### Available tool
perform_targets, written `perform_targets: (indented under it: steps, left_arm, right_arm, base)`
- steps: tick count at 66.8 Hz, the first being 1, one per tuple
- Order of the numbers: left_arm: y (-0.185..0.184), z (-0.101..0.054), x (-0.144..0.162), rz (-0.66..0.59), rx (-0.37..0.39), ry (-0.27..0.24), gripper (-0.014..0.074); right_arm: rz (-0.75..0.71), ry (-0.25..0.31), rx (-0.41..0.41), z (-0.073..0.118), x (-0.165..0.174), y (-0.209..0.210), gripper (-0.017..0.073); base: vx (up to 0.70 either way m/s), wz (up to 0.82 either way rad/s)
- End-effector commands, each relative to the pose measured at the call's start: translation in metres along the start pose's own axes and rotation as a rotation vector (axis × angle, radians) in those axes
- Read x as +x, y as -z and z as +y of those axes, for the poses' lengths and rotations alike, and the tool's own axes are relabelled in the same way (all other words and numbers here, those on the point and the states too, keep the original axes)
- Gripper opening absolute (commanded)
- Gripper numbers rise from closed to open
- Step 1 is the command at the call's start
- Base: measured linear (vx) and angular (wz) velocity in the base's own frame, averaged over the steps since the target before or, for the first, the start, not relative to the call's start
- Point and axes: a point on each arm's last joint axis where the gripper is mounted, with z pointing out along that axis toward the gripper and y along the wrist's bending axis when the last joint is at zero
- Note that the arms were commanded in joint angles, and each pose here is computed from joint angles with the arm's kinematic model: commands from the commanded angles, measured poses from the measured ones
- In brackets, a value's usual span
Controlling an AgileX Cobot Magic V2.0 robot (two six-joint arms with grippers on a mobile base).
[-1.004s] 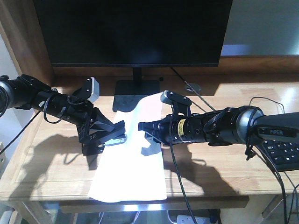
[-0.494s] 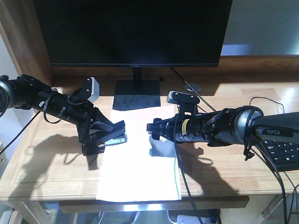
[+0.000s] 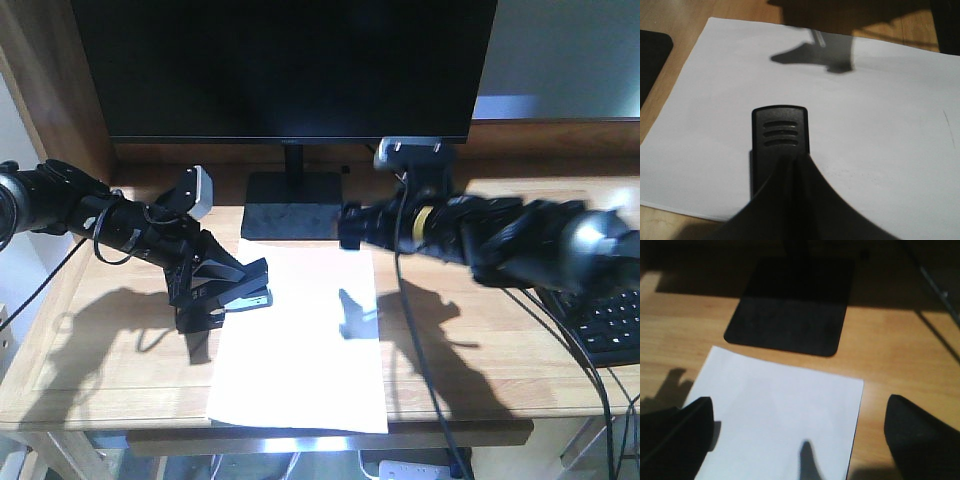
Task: Grab stapler and paper to desk for stapling
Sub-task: 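Open the right gripper and withdraw it from the paper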
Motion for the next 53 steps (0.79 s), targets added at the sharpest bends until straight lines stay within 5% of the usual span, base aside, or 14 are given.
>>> perform_targets:
  steps: [1,24,53]
  left_arm:
    - [0.018,-0.002,-0.031,-0.078,-0.033,-0.033,-0.0007]
    - [0.018,-0.002,-0.031,-0.078,-0.033,-0.033,-0.0007]
    - [0.018,-0.002,-0.031,-0.078,-0.033,-0.033,-0.0007]
  right_arm:
    - [-0.145,0.075,0.007,0.005,-0.036,0.043,0.0615]
    - [-0.347,0.210,0.117,-0.005,-0.044,0.151,0.0588]
    - [-0.500,0.200,0.172,-0.025,0.017,0.247,0.0588]
  base:
    - [0.00,0.00]
    - [0.00,0.00]
    - [0.00,0.00]
